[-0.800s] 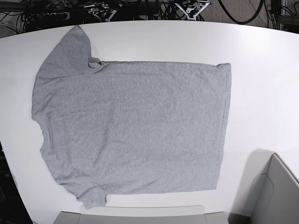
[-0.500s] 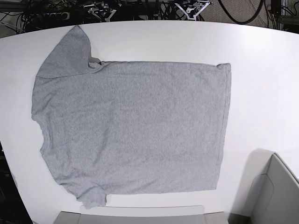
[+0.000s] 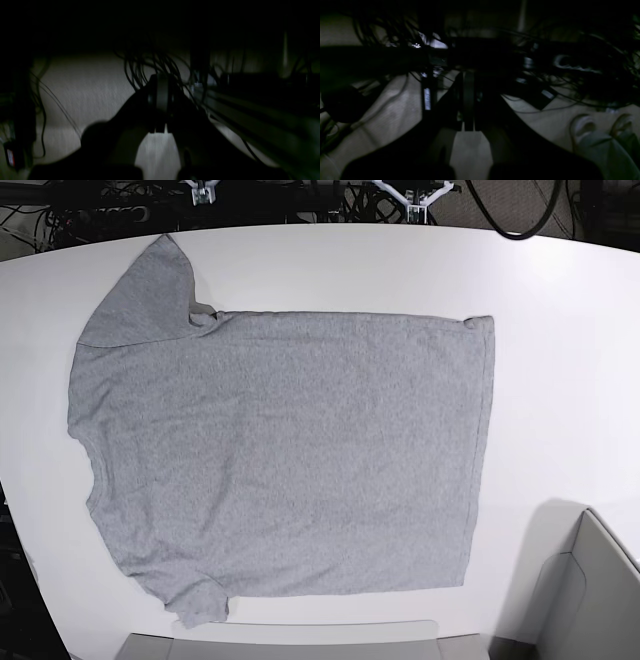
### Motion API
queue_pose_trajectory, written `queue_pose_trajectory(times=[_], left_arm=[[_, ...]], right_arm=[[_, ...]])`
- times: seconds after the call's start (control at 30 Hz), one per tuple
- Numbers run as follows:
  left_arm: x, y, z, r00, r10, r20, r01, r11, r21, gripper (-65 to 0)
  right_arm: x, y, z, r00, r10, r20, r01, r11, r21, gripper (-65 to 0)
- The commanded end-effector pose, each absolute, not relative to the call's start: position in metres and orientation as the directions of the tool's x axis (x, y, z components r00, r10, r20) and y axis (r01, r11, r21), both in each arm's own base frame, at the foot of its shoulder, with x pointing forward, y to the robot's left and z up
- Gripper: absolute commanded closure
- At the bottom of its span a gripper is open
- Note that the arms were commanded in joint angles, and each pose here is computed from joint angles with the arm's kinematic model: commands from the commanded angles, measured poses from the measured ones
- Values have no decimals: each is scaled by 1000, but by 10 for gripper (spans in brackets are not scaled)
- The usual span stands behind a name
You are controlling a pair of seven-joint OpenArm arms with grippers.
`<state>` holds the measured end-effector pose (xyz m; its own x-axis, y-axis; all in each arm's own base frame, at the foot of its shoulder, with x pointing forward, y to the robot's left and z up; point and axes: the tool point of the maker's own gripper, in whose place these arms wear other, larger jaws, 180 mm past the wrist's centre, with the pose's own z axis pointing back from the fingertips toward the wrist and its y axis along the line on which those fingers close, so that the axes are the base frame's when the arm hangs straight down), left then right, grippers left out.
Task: Fold the T-shirt properly
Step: 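Move both grippers down toward the shirt's shoulder corners, then grasp the shirt's shoulder corners with both grippers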
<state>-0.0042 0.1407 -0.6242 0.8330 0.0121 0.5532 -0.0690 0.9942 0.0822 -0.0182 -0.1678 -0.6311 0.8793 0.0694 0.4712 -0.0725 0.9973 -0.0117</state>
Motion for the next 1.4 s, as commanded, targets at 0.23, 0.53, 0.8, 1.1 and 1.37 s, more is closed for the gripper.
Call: queue_pose_trajectory(times=[0.23, 0.53, 0.8, 1.1, 1.37], left_arm=[[-19, 139, -548, 523, -52, 851, -55, 994, 95, -3], [-39, 145, -506, 417, -81, 905, -55, 992, 114, -4], [-33, 148, -400, 158, -124, 980, -55, 989, 134, -7], [16, 150, -352, -3, -138, 990, -71, 988, 137, -74], [67, 154, -327, 65, -122, 990, -84, 988, 127, -75]], right_arm=[[-44, -175, -579, 710, 67, 701, -76, 997, -18, -3], [-70, -179, -531, 621, -2, 784, 6, 1000, -1, -3], [-51, -157, -416, 377, -135, 916, 61, 991, 121, -9], [-8, -170, -344, 258, -212, 943, 62, 977, 203, -162], [26, -207, -344, 351, -332, 875, 126, 943, 308, -183]])
